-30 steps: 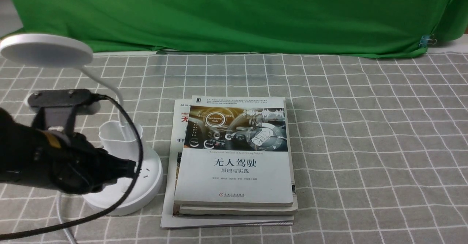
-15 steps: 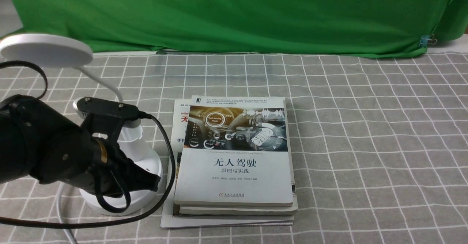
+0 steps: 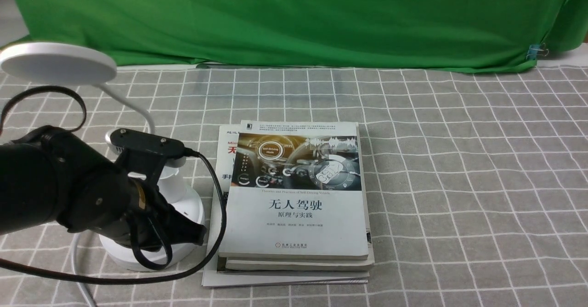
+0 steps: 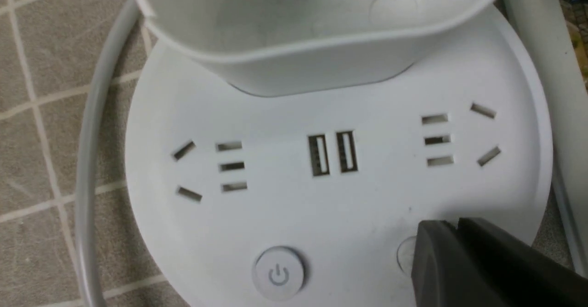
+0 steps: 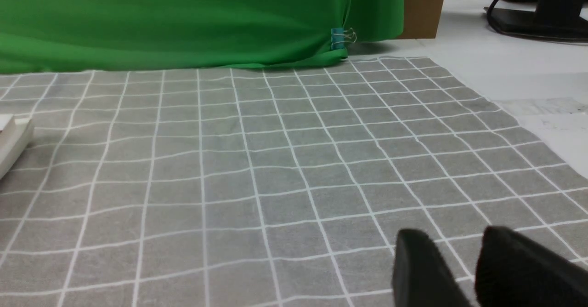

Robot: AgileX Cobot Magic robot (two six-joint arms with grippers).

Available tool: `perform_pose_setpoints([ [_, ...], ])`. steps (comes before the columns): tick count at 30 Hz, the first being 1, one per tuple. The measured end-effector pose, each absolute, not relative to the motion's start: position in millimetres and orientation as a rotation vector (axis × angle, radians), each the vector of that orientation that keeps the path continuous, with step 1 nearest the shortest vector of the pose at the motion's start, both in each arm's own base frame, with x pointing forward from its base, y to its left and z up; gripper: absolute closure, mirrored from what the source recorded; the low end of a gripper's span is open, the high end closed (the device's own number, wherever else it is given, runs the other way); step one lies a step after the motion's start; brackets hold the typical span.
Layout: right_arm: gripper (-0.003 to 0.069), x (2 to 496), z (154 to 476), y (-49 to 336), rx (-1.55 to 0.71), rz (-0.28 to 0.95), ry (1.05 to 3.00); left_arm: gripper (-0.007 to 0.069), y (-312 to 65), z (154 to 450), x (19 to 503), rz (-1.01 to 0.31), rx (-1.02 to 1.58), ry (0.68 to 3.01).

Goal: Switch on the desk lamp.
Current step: Use the left arm to press the button switch on the lamp holder

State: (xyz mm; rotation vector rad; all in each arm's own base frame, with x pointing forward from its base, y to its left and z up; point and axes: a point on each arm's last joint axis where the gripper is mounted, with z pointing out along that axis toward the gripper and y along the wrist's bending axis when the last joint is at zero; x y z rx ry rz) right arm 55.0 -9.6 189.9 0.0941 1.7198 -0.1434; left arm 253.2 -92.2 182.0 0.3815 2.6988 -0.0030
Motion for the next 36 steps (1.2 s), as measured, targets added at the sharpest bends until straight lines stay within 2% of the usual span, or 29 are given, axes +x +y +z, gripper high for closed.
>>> perform_pose_setpoints([
  [12,0.0414,55.0,189.9,-9.6,0.094,-0.143,1.72,0.0606,-91.2,181.6,252.5,0.013,0.39,2.708],
  [19,0.0414,55.0,189.9,-9.6,0.094,-0.143,1.72,0.0606,-87.1,182.4,254.5,0.08,0.386,2.691],
  [36,0.0414,55.0,189.9,-9.6,0.095,-0.143,1.72,0.0606,-87.2,174.5,251.0,0.053,0.375,2.683],
])
